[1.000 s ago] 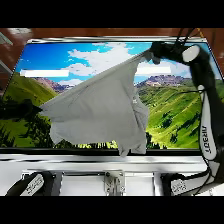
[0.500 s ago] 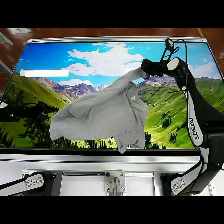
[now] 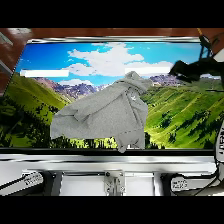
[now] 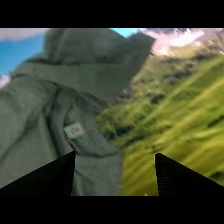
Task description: Fold the shirts.
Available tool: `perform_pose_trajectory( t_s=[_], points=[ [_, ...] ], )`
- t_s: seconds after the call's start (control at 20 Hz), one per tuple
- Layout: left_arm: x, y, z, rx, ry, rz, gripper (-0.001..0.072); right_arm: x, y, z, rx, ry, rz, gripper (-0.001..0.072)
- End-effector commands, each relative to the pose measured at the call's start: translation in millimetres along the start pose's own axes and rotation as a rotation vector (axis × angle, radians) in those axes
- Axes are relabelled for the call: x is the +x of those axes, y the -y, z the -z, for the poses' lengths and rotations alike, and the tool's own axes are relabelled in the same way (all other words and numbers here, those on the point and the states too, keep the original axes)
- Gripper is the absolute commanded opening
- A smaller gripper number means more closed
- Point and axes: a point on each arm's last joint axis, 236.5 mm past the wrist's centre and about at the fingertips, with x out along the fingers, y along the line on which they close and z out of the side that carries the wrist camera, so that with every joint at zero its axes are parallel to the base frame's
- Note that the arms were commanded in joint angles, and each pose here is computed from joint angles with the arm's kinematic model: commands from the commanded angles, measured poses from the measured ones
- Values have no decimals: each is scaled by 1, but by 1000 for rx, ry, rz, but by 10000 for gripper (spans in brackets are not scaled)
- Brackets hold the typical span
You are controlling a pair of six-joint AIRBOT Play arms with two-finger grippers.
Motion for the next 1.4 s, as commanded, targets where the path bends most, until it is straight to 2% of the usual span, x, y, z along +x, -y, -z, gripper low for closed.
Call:
perform_pose_trajectory(
  t_s=[0.0, 0.25, 0.55, 0.6, 0.65, 0.75, 0.8, 0.85, 0.9, 0.95, 1.05, 1.35],
  points=[
    [42, -28, 59, -76, -148, 14, 650, -13, 42, 76, 76, -274, 2, 616],
    [87, -9, 37, -165, 7, 169, 644, 25, 28, 111, 146, -336, -120, 616],
    [107, -9, 20, -182, 34, 160, 640, 36, 32, 110, 149, -308, -108, 616],
    [111, -6, 17, -180, 40, 163, 632, 36, 32, 110, 148, -308, -108, 617],
    [115, -2, 15, -177, 42, 167, 586, 36, 32, 111, 147, -308, -107, 616],
    [126, 6, 16, -166, 19, 170, 570, 36, 33, 111, 146, -309, -106, 617],
    [132, 9, 20, -162, -5, 171, 511, 36, 34, 112, 144, -311, -100, 617],
    [137, 11, 24, -159, -28, 170, 375, 37, 36, 115, 147, -319, -96, 617],
    [138, 12, 26, -155, -38, 171, 208, 40, 39, 123, 155, -340, -89, 616],
    [137, 13, 27, -152, -41, 174, 134, 45, 40, 135, 166, -372, -85, 617],
    [128, 17, 27, -118, -53, 198, 40, 57, 39, 168, 198, -454, -96, 617],
    [79, 31, 1, -35, 53, 226, 38, 98, 6, 248, 137, -601, -111, 626]
  ],
)
